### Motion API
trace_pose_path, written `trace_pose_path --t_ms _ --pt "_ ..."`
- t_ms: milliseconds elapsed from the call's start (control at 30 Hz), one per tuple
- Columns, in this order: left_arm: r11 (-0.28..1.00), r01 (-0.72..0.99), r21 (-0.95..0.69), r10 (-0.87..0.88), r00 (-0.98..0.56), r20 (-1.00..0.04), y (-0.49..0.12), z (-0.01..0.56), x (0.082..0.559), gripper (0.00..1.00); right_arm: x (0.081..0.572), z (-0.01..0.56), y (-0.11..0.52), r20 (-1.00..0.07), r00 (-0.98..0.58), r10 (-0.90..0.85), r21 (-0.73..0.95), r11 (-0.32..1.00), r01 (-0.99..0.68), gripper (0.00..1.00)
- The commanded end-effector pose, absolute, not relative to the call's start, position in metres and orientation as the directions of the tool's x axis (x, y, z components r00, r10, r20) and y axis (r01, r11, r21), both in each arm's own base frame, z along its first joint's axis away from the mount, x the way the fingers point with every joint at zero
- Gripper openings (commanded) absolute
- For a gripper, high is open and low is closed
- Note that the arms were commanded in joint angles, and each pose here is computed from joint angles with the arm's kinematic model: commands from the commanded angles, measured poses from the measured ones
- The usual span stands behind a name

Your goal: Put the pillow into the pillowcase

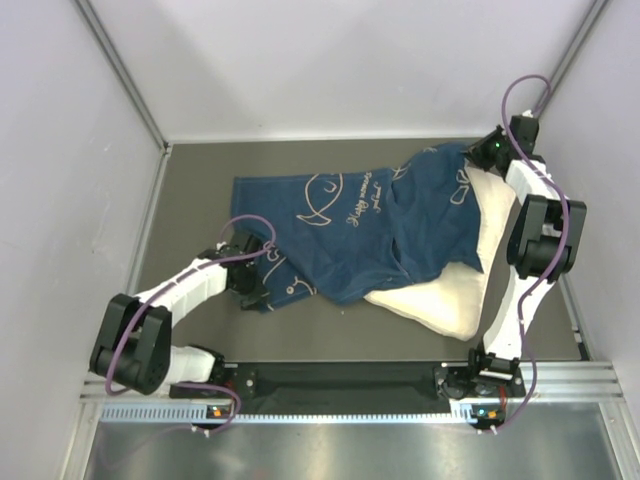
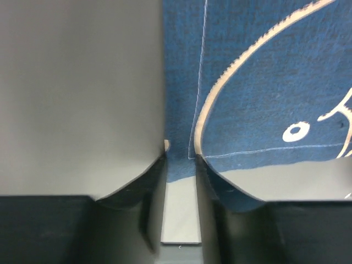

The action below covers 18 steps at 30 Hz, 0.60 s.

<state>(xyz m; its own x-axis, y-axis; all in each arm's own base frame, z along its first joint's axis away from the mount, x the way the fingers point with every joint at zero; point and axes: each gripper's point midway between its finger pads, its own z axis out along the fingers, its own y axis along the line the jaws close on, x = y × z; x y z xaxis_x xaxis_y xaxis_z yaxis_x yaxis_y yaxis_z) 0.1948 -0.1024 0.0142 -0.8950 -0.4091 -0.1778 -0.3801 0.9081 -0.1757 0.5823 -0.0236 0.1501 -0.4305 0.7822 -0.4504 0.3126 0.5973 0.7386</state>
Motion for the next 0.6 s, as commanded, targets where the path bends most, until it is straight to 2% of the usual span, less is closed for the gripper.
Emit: trace_pose_path --t_ms 0,67,100,233,267,300,400,467,567 --pt "0.918 -0.372 -0.137 -0.396 -0.874 -0.28 -0.09 0.002 0.214 0.26 0.585 0.203 -0.021 -0.508 -0.376 0.774 0.769 0.605 0.207 0.0" --pt "0.911 -0.378 -0.163 -0.411 -0.865 -0.288 -0.087 0.004 0.22 0.12 0.584 0.204 -0.021 -0.51 -0.378 0.772 0.767 0.607 0.205 0.0" --pt "0.889 -0.384 -0.248 -0.443 -0.857 -0.263 -0.088 0.007 0.229 0.0 0.584 0.204 -0.021 -0.51 -0.378 0.772 0.767 0.607 0.205 0.0" --pt "0.755 -0.481 -0.445 -0.604 -0.775 -0.186 -0.058 0.019 0.251 0.0 0.582 0.206 -0.018 -0.508 -0.381 0.772 0.77 0.606 0.201 0.0" --pt "0.688 -0.542 -0.483 -0.685 -0.703 -0.188 -0.038 0.027 0.26 0.0 0.581 0.207 -0.016 -0.509 -0.384 0.77 0.769 0.607 0.199 0.0" --pt "0.663 -0.535 -0.523 -0.716 -0.656 -0.237 -0.028 0.045 0.269 0.0 0.581 0.207 -0.012 -0.515 -0.387 0.765 0.765 0.614 0.194 0.0" --pt "0.635 -0.58 -0.511 -0.773 -0.488 -0.406 0.022 0.09 0.283 0.0 0.579 0.206 0.006 -0.518 -0.406 0.753 0.761 0.623 0.183 0.0" --pt "0.64 -0.647 -0.414 -0.75 -0.409 -0.52 0.064 0.115 0.283 0.0 0.579 0.204 0.023 -0.524 -0.429 0.736 0.753 0.636 0.171 0.0" --pt "0.635 -0.681 -0.364 -0.733 -0.381 -0.564 0.102 0.134 0.278 0.0 0.576 0.198 0.064 -0.536 -0.473 0.7 0.735 0.662 0.146 0.0"
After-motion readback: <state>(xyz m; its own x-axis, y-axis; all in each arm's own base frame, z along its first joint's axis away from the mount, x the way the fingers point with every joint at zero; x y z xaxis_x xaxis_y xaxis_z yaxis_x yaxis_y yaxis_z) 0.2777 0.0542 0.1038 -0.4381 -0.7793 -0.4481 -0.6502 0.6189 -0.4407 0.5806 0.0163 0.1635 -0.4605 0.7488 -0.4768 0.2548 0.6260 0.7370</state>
